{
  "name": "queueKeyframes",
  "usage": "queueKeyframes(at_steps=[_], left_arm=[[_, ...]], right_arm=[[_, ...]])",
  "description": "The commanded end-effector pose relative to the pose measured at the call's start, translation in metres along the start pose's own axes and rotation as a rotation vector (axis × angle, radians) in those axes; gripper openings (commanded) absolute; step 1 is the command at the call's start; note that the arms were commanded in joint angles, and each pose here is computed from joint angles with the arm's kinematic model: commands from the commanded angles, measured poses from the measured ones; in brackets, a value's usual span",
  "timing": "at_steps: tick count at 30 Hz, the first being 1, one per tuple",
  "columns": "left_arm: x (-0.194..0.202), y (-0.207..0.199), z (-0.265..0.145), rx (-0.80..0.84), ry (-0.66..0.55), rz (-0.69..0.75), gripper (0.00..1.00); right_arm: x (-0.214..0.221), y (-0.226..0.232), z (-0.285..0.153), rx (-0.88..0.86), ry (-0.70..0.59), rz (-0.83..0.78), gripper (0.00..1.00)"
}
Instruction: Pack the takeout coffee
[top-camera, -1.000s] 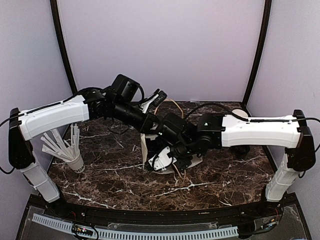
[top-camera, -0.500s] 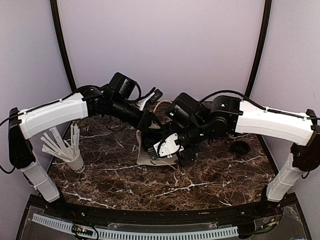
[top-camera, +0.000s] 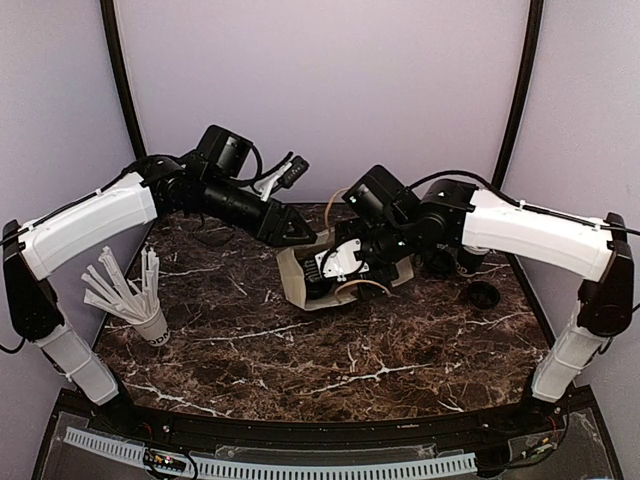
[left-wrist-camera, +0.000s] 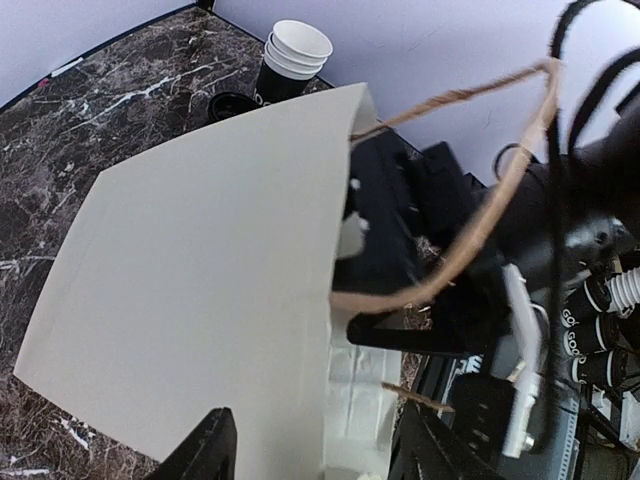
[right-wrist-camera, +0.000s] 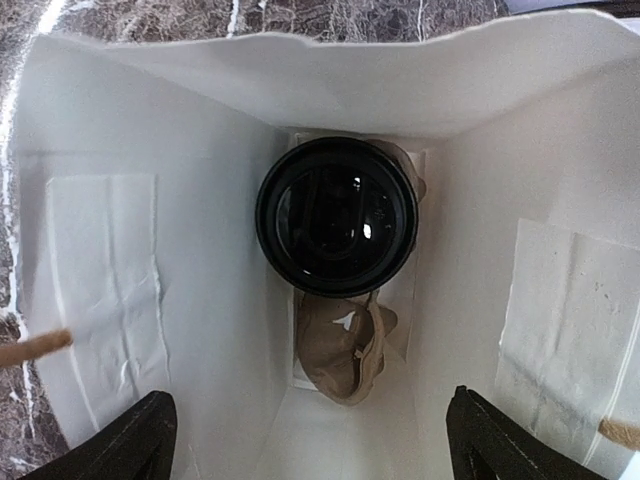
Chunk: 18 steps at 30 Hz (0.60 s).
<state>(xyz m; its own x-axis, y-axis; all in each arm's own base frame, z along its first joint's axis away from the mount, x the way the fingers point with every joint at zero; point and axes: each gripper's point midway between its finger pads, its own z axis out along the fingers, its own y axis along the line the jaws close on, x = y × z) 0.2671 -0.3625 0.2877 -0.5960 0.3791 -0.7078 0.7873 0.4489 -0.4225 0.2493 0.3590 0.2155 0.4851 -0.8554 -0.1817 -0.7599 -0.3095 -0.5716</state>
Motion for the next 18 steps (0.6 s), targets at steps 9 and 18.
queueKeyframes(at_steps=[9, 18], left_arm=[[-0.036, 0.095, -0.068, -0.172, -0.292, -0.058, 0.66], [-0.013, 0.209, 0.049, -0.182, -0.173, -0.223, 0.61]], right_arm=[[-0.011, -0.027, 0.018, 0.029, -0.089, 0.009, 0.94], [-0.032, -0.04, 0.036, 0.019, -0.199, 0.041, 0.87]])
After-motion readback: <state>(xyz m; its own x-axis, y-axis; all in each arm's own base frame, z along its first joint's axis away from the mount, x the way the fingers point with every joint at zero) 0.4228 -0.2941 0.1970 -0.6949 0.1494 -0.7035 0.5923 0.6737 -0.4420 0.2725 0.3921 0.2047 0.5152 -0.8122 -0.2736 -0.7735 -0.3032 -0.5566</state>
